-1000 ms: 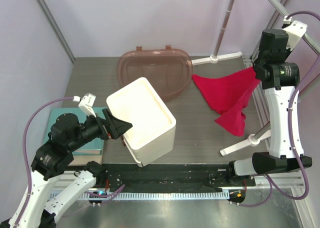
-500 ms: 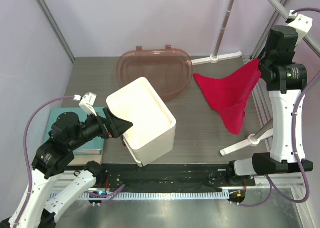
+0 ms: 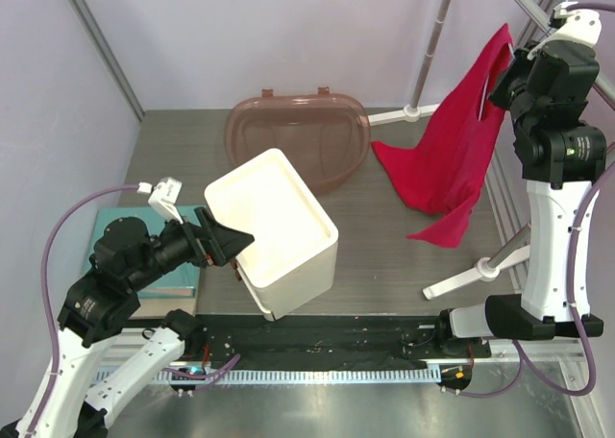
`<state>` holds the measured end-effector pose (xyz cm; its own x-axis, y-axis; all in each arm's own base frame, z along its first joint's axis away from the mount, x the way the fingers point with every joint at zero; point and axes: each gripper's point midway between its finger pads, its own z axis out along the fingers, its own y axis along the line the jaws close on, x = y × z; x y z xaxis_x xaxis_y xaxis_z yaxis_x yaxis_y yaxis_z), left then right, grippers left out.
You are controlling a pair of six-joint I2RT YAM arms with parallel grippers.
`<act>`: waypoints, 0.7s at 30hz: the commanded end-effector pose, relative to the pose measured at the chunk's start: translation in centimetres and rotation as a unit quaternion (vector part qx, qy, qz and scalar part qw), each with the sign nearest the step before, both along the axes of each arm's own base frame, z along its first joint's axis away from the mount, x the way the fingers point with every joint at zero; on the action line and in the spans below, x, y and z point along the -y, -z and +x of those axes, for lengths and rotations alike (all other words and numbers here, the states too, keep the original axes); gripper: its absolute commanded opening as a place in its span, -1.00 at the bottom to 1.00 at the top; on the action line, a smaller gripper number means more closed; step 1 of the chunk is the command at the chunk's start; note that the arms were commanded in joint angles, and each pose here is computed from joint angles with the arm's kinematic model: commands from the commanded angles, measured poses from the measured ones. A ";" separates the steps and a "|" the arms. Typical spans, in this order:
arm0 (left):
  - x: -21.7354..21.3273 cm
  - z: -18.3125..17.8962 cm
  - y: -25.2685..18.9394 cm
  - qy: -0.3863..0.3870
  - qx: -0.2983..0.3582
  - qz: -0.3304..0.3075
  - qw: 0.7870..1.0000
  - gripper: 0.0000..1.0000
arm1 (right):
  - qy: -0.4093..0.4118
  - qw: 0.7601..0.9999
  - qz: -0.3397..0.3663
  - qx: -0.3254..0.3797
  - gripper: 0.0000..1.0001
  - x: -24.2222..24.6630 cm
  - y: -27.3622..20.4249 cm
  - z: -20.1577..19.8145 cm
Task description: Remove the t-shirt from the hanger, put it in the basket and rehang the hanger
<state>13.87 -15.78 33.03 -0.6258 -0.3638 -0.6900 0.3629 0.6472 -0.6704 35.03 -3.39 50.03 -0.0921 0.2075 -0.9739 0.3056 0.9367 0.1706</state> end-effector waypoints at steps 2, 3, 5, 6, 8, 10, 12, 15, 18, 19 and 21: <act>0.3 -0.1 -2.0 0.013 0.032 -0.013 0.999 0.87 | -0.105 0.992 0.008 0.068 -0.98 -3.5 -3.5 -1.3; 0.4 0.0 -2.0 0.014 0.032 -0.015 0.999 0.87 | -0.123 0.990 0.013 0.064 -0.98 -4.2 -3.1 -1.4; 0.7 0.1 -2.2 0.018 0.033 -0.019 0.999 0.87 | -0.183 0.981 0.029 0.048 -0.98 -6.4 -1.5 -1.8; 0.8 0.2 -2.6 0.020 0.037 -0.022 0.999 0.87 | -0.207 0.977 0.032 0.048 -0.98 -7.3 -1.2 -2.2; 1.1 0.6 -3.9 0.018 0.047 -0.036 0.998 0.87 | -0.287 0.955 0.041 0.063 -0.98 -10.1 -0.9 -3.6; 1.8 1.2 -6.0 0.025 0.073 -0.064 0.995 0.87 | -0.323 0.942 0.055 0.068 -0.98 -11.5 -0.3 -3.8; 3.4 1.6 -7.7 0.058 0.078 -0.092 0.991 0.84 | -0.374 0.923 0.072 0.065 -0.98 -13.3 -0.2 -4.9; 6.9 2.2 -11.3 0.144 0.079 -0.126 0.978 0.66 | -0.396 0.912 0.092 0.056 -0.98 -14.2 0.5 -5.8; 10.4 4.5 -12.3 0.186 0.062 -0.136 0.971 0.55 | -0.407 0.906 0.108 0.039 -0.98 -14.7 1.9 -6.4; 11.4 4.3 -14.1 0.189 0.084 -0.138 0.969 0.55 | -0.411 0.903 0.124 0.030 -0.98 -14.9 2.5 -6.9; 14.0 4.8 -15.3 0.199 0.105 -0.125 0.966 0.56 | -0.414 0.899 0.140 0.018 -0.98 -15.2 3.5 -7.4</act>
<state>19.11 -25.25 43.86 -0.6606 -0.3337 -0.6725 0.5626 0.3731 -0.7378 29.93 10.12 44.64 -0.3221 0.2777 -0.9051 -0.3866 0.8341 0.3935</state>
